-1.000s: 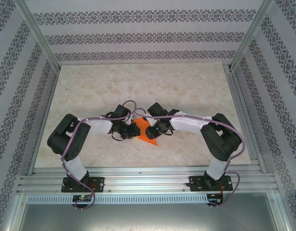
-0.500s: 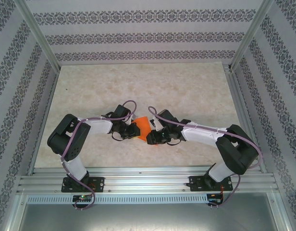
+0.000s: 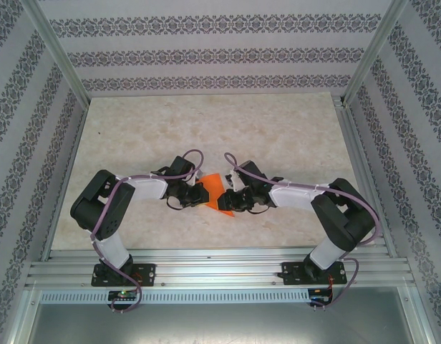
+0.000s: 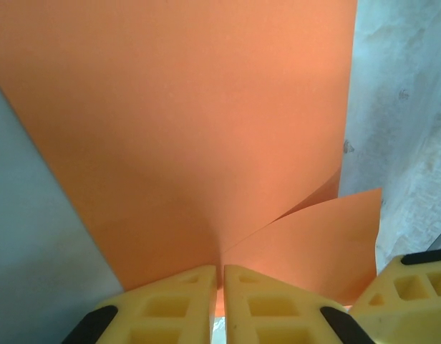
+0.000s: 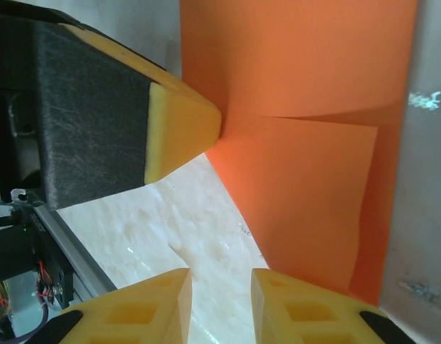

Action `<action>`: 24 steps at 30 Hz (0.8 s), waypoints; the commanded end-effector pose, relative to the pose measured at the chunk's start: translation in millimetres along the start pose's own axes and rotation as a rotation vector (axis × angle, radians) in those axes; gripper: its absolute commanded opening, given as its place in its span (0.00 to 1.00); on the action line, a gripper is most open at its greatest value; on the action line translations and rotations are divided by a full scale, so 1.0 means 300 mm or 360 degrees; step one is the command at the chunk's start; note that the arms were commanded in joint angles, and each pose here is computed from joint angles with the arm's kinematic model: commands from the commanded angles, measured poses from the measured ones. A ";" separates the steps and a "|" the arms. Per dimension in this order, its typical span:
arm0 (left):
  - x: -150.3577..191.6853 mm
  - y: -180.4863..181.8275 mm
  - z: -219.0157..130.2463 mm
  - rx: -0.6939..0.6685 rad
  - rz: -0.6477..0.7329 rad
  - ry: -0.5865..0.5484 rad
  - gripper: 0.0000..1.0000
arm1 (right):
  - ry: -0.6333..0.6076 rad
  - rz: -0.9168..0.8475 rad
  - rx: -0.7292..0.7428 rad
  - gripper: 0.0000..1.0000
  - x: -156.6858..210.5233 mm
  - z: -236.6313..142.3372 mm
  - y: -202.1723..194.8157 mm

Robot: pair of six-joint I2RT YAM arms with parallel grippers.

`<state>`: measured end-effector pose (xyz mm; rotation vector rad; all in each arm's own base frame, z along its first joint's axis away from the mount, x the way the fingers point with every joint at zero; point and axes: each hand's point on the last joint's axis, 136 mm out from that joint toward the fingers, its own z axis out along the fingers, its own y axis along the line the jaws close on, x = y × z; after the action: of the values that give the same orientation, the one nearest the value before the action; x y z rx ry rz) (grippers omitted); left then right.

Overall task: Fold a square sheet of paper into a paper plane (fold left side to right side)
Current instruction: Third fold the triangle at the center of the table.

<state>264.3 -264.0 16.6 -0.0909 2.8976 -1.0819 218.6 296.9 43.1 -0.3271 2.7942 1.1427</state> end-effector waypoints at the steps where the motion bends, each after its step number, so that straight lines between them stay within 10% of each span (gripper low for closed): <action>1: 0.055 0.084 0.027 -0.0182 -0.0023 0.0058 0.14 | 0.0043 0.0029 -0.0059 0.28 0.021 0.022 -0.004; 24: 0.053 0.085 0.016 -0.0197 -0.0010 0.0048 0.13 | 0.0147 0.0075 0.0176 0.27 0.062 0.050 -0.116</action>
<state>264.3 -264.2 16.1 -0.0831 2.8954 -1.0660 210.9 291.2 18.7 -0.3267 2.8841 1.0977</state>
